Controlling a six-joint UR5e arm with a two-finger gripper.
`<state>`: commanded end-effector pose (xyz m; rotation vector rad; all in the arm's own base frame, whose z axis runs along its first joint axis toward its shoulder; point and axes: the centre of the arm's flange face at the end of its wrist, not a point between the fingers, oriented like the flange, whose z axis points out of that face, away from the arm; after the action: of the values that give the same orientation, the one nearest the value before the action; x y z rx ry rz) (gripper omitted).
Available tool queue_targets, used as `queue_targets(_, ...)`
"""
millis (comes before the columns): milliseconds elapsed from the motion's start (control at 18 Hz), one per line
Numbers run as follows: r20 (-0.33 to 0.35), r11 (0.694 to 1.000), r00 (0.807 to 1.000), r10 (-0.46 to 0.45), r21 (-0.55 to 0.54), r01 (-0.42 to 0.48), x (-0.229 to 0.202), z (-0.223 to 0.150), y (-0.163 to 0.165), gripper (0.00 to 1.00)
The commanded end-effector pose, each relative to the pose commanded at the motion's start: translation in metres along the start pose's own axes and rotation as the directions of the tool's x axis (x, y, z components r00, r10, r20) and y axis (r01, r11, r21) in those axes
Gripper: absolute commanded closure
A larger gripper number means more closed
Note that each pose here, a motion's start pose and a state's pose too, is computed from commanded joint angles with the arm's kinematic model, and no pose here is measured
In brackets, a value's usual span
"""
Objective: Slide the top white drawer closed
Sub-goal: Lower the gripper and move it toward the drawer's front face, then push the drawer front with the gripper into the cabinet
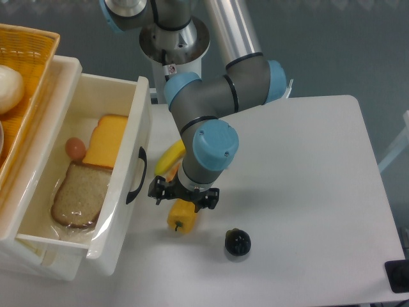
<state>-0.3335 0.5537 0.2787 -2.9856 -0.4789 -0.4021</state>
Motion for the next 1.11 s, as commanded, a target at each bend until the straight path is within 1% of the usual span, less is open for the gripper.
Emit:
queue_targets(778,-0.007,1.000,1.000,0.025,-0.019,-0.025,0.021,0.004,-0.001,0.00)
queue_targets(1000,-0.025,1.000,0.999,0.024,-0.016,-0.025,0.027,-0.006,0.002,0.00)
queue_targets(1111,-0.035,0.999,0.999,0.024,-0.023,-0.025,0.029,-0.005,0.003,0.00)
